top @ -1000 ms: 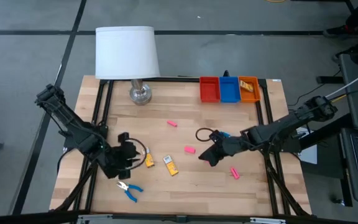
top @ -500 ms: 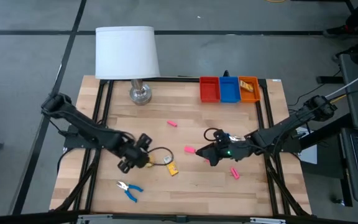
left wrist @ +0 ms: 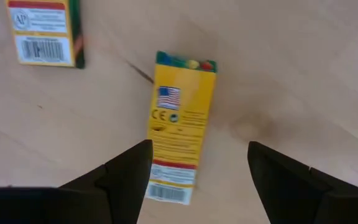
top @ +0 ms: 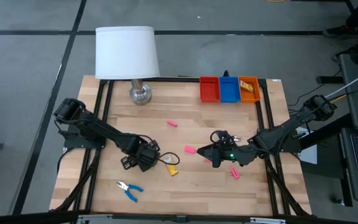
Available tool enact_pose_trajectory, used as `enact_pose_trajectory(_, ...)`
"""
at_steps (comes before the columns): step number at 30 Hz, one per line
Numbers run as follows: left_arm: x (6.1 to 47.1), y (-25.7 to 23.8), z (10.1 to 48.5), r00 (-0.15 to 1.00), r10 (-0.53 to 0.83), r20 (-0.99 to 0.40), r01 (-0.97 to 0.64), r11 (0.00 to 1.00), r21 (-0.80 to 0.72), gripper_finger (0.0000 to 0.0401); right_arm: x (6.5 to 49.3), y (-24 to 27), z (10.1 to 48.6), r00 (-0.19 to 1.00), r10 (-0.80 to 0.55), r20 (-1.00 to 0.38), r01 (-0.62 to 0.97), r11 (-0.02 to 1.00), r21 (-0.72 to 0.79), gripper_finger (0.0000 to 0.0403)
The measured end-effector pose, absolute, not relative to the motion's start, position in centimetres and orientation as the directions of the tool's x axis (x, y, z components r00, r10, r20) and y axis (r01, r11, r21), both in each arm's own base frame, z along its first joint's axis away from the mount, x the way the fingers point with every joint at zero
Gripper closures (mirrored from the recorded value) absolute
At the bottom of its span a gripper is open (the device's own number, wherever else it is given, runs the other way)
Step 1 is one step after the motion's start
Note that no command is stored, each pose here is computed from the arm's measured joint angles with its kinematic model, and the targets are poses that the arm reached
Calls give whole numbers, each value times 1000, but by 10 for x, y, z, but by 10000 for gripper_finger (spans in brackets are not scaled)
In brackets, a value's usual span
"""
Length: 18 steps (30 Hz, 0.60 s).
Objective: Pick & Place School Supplies
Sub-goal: Put the left crayon box into the orange bin
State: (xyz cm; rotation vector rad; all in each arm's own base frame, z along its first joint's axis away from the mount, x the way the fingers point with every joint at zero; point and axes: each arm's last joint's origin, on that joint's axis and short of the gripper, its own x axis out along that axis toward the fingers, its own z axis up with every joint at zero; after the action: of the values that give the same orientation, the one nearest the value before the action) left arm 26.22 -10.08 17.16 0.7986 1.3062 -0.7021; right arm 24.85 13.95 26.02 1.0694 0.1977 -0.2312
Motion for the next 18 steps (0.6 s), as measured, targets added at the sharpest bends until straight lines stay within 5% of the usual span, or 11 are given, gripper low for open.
enact_pose_trajectory(18, 255, -90, 144, 156, -12, -988, 854, 504, 129, 139, 247, 140, 260, 955, -132, -267, 298, 439, 847, 291)
